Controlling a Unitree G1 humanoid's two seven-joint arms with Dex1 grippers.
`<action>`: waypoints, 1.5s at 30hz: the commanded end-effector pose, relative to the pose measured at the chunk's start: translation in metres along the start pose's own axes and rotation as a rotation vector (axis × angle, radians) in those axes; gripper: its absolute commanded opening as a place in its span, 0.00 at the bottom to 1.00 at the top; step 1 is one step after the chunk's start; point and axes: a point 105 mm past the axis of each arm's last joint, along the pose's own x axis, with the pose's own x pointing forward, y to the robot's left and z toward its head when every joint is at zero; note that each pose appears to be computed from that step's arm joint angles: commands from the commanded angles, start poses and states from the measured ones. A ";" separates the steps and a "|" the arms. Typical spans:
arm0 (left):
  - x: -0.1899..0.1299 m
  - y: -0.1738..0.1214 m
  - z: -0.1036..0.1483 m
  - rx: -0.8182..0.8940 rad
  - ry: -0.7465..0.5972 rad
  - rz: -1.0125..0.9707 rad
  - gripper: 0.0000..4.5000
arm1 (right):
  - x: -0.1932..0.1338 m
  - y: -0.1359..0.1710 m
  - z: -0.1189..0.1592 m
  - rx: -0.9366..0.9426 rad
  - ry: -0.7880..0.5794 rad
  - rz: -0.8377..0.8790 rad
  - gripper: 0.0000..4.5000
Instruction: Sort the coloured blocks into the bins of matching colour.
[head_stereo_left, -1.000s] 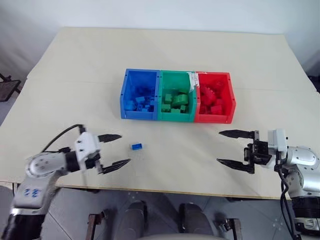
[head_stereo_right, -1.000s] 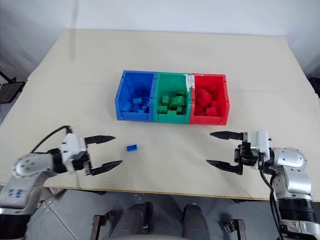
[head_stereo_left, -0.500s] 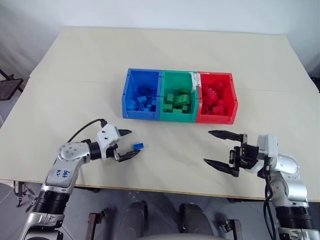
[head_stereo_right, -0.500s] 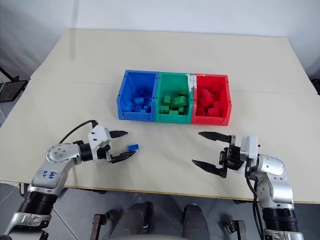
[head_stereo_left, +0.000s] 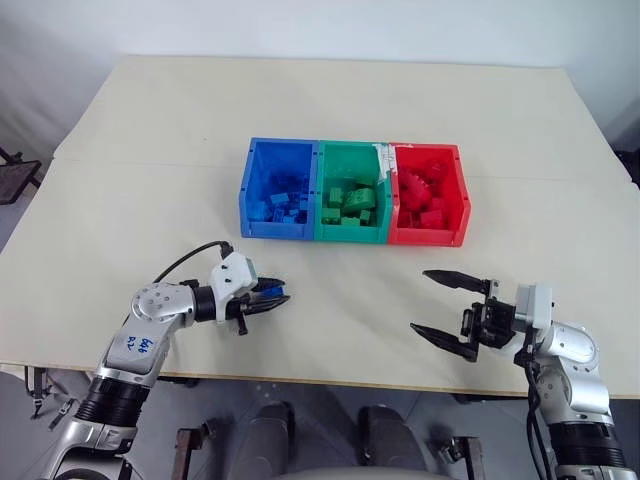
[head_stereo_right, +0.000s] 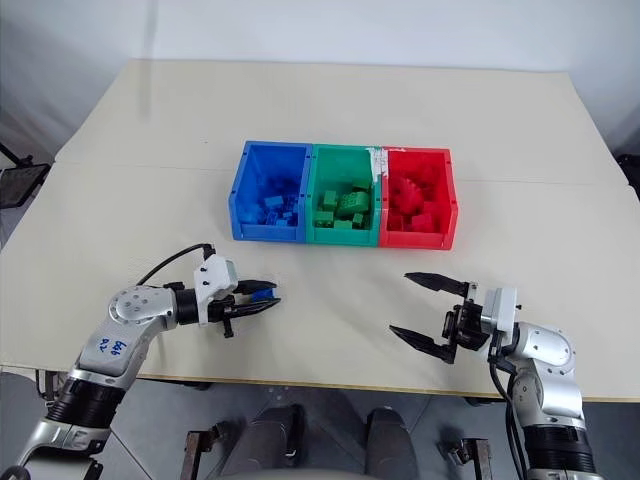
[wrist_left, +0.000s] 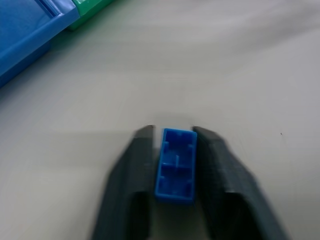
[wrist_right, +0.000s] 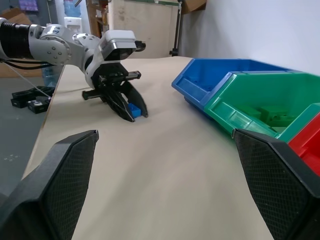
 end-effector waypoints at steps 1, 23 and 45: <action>-0.008 0.008 0.011 0.047 -0.054 0.049 0.11 | -0.007 -0.004 0.007 -0.042 -0.007 -0.004 1.00; 0.019 0.114 0.122 0.100 -0.330 0.376 0.53 | 0.008 -0.032 0.041 -0.070 -0.018 -0.055 1.00; -0.122 0.010 0.013 0.067 -0.071 0.278 0.99 | -0.004 -0.033 0.030 -0.063 0.076 0.025 1.00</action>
